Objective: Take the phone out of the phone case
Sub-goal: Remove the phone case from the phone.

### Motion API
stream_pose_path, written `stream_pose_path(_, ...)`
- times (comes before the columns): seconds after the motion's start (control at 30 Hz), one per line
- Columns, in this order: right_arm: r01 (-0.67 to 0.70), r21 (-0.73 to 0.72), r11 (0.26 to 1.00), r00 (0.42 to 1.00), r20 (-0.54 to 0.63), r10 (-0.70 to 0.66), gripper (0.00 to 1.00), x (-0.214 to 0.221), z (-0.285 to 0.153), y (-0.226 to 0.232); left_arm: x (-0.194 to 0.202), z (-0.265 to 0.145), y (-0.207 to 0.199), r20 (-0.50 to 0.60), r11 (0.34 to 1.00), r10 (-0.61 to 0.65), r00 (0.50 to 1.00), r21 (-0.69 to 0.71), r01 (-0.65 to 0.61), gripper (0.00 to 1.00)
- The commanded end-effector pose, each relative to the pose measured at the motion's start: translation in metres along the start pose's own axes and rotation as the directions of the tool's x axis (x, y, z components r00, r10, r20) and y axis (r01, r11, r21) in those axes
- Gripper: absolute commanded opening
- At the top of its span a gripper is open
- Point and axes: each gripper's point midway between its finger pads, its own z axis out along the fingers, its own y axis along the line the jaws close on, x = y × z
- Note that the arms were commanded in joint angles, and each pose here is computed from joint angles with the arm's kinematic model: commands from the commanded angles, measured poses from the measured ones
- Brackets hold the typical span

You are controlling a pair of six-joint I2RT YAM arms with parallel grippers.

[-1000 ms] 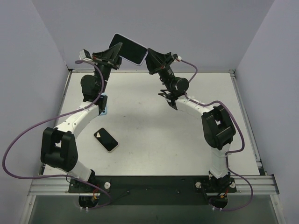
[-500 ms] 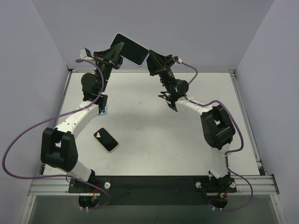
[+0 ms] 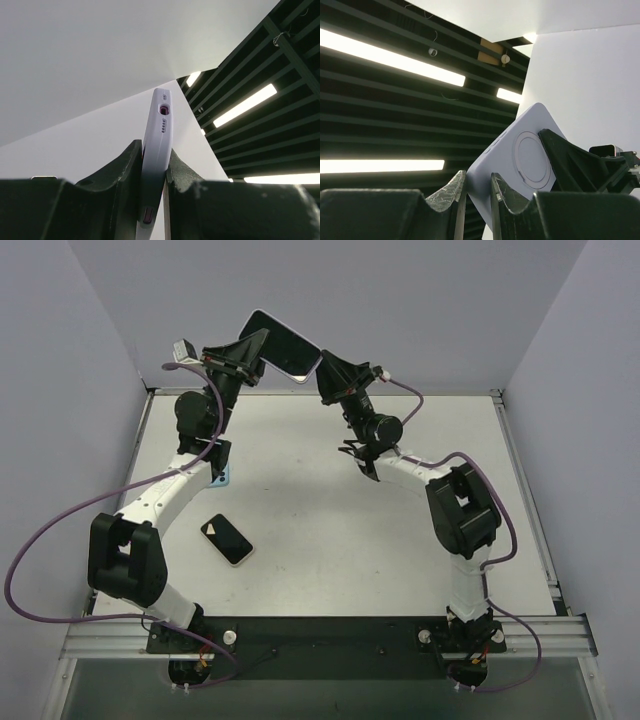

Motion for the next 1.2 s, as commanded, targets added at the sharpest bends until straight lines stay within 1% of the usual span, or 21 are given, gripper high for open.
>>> stream_pose_path(0.0, -0.221, 0.482, 0.848, 0.965, -0.015, 0.260, 0.00, 0.011, -0.081, -0.126, 0.093, -0.114, -0.254, -0.427, 0.629, 0.009, 0.904, 0.705, 0.327, 0.00)
stream_pose_path(0.03, -0.137, 0.556, 0.820, 0.983, -0.022, 0.180, 0.00, 0.004, -0.094, -0.140, 0.095, -0.108, -0.246, -0.425, 0.662, 0.000, 0.905, 0.678, 0.319, 0.00)
stream_pose_path(0.07, -0.083, 0.587, 0.805, 0.989, -0.048, 0.137, 0.00, 0.008, -0.096, -0.129, 0.096, -0.106, -0.241, -0.423, 0.680, 0.002, 0.906, 0.664, 0.309, 0.00)
stream_pose_path(0.1, -0.052, 0.648, 0.760, 0.994, -0.037, 0.099, 0.00, -0.004, -0.115, -0.132, 0.096, -0.104, -0.237, -0.421, 0.694, -0.007, 0.907, 0.651, 0.307, 0.00)
stream_pose_path(0.13, 0.015, 0.731, 0.682, 0.999, -0.046, 0.027, 0.00, -0.013, -0.136, -0.147, 0.095, -0.101, -0.228, -0.419, 0.715, -0.020, 0.908, 0.629, 0.306, 0.00)
stream_pose_path(0.2, 0.080, 0.770, 0.633, 0.996, -0.078, -0.032, 0.00, -0.015, -0.145, -0.136, 0.093, -0.099, -0.219, -0.417, 0.724, -0.045, 0.908, 0.612, 0.318, 0.00)
stream_pose_path(0.23, 0.071, 0.819, 0.569, 0.997, -0.060, -0.039, 0.00, -0.022, -0.160, -0.141, 0.092, -0.099, -0.217, -0.417, 0.721, -0.051, 0.907, 0.613, 0.322, 0.00)
stream_pose_path(0.27, 0.154, 0.824, 0.546, 0.988, -0.125, -0.089, 0.00, -0.020, -0.163, -0.137, 0.092, -0.098, -0.215, -0.420, 0.722, -0.059, 0.906, 0.609, 0.329, 0.00)
stream_pose_path(0.3, 0.180, 0.840, 0.513, 0.984, -0.146, -0.105, 0.00, -0.020, -0.169, -0.138, 0.093, -0.096, -0.209, -0.424, 0.727, -0.068, 0.903, 0.599, 0.336, 0.00)
stream_pose_path(0.33, 0.184, 0.874, 0.451, 0.982, -0.148, -0.114, 0.00, -0.019, -0.177, -0.138, 0.092, -0.096, -0.208, -0.424, 0.724, -0.071, 0.903, 0.601, 0.339, 0.00)
stream_pose_path(0.37, 0.267, 0.876, 0.402, 0.963, -0.222, -0.155, 0.00, -0.019, -0.184, -0.140, 0.092, -0.095, -0.206, -0.423, 0.724, -0.077, 0.903, 0.599, 0.342, 0.00)
stream_pose_path(0.43, 0.282, 0.913, 0.295, 0.956, -0.239, -0.173, 0.00, -0.023, -0.205, -0.142, 0.092, -0.094, -0.203, -0.424, 0.726, -0.084, 0.902, 0.594, 0.347, 0.00)
stream_pose_path(0.5, 0.324, 0.914, 0.242, 0.937, -0.275, -0.216, 0.00, -0.029, -0.211, -0.139, 0.091, -0.094, -0.200, -0.421, 0.729, -0.093, 0.902, 0.589, 0.350, 0.00)
stream_pose_path(0.57, 0.311, 0.931, 0.191, 0.938, -0.268, -0.220, 0.00, -0.033, -0.226, -0.141, 0.090, -0.093, -0.200, -0.421, 0.725, -0.098, 0.902, 0.590, 0.354, 0.00)
stream_pose_path(0.63, 0.308, 0.935, 0.176, 0.937, -0.265, -0.228, 0.00, -0.037, -0.235, -0.143, 0.090, -0.093, -0.200, -0.423, 0.721, -0.102, 0.900, 0.592, 0.360, 0.00)
stream_pose_path(0.87, 0.322, 0.944, 0.075, 0.924, -0.297, -0.241, 0.00, -0.047, -0.252, -0.151, 0.090, -0.094, -0.205, -0.428, 0.709, -0.098, 0.898, 0.603, 0.365, 0.00)
stream_pose_path(0.93, 0.328, 0.942, 0.074, 0.921, -0.300, -0.250, 0.00, -0.048, -0.250, -0.150, 0.090, -0.093, -0.204, -0.426, 0.711, -0.099, 0.899, 0.602, 0.364, 0.00)
stream_pose_path(1.0, 0.328, 0.942, 0.074, 0.919, -0.300, -0.256, 0.05, -0.050, -0.249, -0.148, 0.091, -0.094, -0.203, -0.427, 0.713, -0.102, 0.899, 0.598, 0.365, 0.00)
stream_pose_path(1.07, 0.321, 0.943, 0.087, 0.923, -0.291, -0.253, 0.07, -0.050, -0.247, -0.147, 0.091, -0.094, -0.200, -0.425, 0.717, -0.103, 0.899, 0.595, 0.363, 0.00)
stream_pose_path(1.13, 0.310, 0.941, 0.135, 0.931, -0.272, -0.241, 0.11, -0.047, -0.240, -0.142, 0.091, -0.094, -0.194, -0.423, 0.730, -0.106, 0.900, 0.581, 0.359, 0.00)
stream_pose_path(1.17, 0.326, 0.926, 0.193, 0.928, -0.274, -0.250, 0.13, -0.046, -0.227, -0.137, 0.090, -0.093, -0.190, -0.420, 0.737, -0.111, 0.901, 0.574, 0.358, 0.00)
